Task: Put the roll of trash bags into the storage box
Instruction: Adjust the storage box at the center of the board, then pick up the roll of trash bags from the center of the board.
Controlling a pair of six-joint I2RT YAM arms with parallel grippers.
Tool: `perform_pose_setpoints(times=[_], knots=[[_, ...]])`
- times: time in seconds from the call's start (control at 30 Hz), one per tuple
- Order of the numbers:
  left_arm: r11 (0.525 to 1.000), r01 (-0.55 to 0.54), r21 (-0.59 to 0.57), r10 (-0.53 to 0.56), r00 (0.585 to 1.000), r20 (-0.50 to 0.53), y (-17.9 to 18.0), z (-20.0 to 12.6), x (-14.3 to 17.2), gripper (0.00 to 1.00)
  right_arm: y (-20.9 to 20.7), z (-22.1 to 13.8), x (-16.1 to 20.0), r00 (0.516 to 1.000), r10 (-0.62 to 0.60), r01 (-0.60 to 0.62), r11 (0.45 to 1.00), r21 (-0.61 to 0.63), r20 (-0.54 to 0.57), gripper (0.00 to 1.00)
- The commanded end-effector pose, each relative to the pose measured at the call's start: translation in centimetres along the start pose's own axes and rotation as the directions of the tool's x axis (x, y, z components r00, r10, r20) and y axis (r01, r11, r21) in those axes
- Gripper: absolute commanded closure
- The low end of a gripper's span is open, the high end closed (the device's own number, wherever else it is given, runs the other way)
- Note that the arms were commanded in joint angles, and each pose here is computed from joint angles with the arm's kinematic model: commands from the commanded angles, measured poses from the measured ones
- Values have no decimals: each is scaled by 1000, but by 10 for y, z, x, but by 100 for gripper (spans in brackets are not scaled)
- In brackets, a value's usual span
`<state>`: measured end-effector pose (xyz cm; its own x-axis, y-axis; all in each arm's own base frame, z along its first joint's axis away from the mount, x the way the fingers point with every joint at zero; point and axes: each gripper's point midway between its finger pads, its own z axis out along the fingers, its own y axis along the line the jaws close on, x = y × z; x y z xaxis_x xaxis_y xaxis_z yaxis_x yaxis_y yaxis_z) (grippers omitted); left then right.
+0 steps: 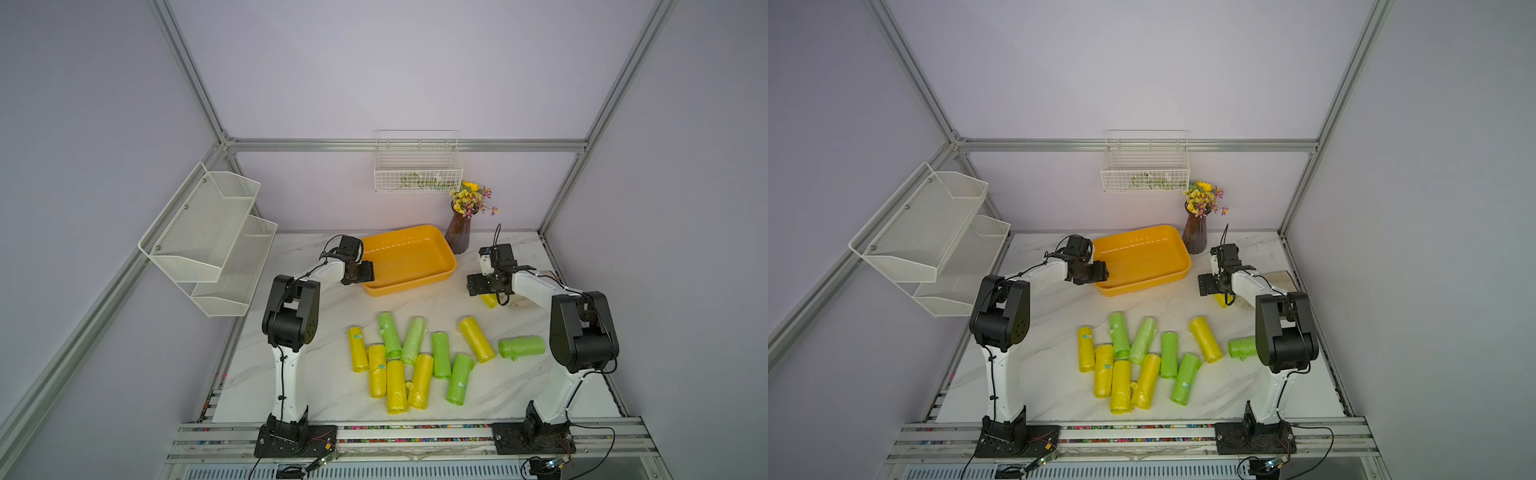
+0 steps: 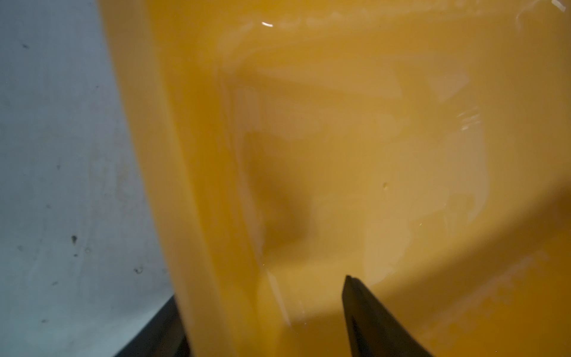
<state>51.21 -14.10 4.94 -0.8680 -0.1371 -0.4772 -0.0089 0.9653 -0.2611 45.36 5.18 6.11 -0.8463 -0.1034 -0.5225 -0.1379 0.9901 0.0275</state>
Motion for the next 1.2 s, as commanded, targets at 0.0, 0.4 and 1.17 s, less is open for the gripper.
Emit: perform_pose_setpoints(times=[0.0, 0.4, 1.17], knots=[[1000, -23, -19, 24, 1000, 15, -1, -8, -5, 47, 3, 3, 3, 998, -43, 43, 999, 0, -38, 10], [977, -204, -56, 202, 978, -45, 12, -37, 29, 74, 4, 23, 18, 986, -118, 122, 992, 35, -117, 18], [980, -196, 29, 196, 980, 26, -4, -88, 36, 15, 11, 16, 28, 991, -70, 72, 997, 9, -113, 63]])
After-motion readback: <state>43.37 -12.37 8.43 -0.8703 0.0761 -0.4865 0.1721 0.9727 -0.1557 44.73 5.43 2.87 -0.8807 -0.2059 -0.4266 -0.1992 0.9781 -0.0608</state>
